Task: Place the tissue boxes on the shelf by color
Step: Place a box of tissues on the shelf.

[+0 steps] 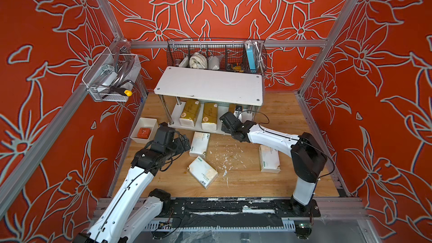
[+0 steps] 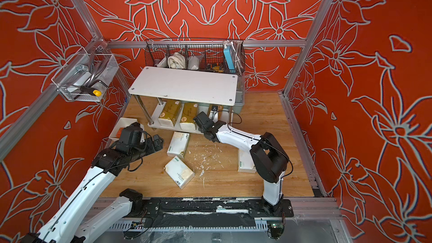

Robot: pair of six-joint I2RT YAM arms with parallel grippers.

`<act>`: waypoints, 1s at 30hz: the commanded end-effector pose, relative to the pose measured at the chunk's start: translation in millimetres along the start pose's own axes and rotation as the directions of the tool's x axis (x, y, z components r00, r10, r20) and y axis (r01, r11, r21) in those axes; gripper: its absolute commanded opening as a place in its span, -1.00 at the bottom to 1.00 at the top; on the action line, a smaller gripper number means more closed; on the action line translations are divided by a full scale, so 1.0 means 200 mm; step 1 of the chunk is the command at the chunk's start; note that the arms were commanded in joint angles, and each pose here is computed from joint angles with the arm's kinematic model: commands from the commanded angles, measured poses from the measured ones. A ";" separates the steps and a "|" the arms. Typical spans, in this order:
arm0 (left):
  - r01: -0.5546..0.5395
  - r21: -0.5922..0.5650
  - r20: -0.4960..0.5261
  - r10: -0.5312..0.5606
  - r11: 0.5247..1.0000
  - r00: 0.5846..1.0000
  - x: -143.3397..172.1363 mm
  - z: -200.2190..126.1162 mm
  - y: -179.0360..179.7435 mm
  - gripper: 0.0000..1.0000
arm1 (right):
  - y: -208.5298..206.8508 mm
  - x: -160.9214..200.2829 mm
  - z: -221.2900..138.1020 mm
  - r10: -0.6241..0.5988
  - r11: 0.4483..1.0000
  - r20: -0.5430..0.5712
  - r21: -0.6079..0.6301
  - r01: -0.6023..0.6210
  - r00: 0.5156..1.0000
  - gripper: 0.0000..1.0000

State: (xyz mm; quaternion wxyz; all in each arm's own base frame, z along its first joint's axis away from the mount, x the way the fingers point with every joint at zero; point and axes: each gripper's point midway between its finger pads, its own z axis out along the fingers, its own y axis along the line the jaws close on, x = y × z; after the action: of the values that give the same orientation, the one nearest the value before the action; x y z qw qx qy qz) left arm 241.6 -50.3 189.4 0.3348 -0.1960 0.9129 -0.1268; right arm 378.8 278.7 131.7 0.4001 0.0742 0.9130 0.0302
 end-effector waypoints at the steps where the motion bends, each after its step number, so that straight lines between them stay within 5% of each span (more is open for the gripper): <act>1: 0.003 -0.008 -0.004 -0.003 1.000 1.000 0.01 -0.01 0.02 0.97 | -0.03 -0.03 -0.03 -0.023 1.000 0.000 0.007 0.023 1.000 0.96; 15: 0.009 0.005 -0.002 -0.009 1.000 1.000 0.00 -0.02 0.01 0.97 | 0.09 -0.03 -0.32 -0.136 0.980 0.032 -0.141 0.140 0.990 0.98; 30: 0.023 -0.012 -0.069 -0.024 1.000 0.997 0.08 -0.02 0.04 0.97 | 0.09 0.28 -0.62 -0.313 0.901 -0.030 -0.324 0.287 0.949 0.98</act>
State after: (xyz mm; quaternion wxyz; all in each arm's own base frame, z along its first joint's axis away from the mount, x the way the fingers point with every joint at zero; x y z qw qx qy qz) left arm 233.2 -51.0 184.1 0.3168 -0.1974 0.9189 -0.1276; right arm 271.4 312.4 181.6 0.3886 -0.0976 0.9087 0.1169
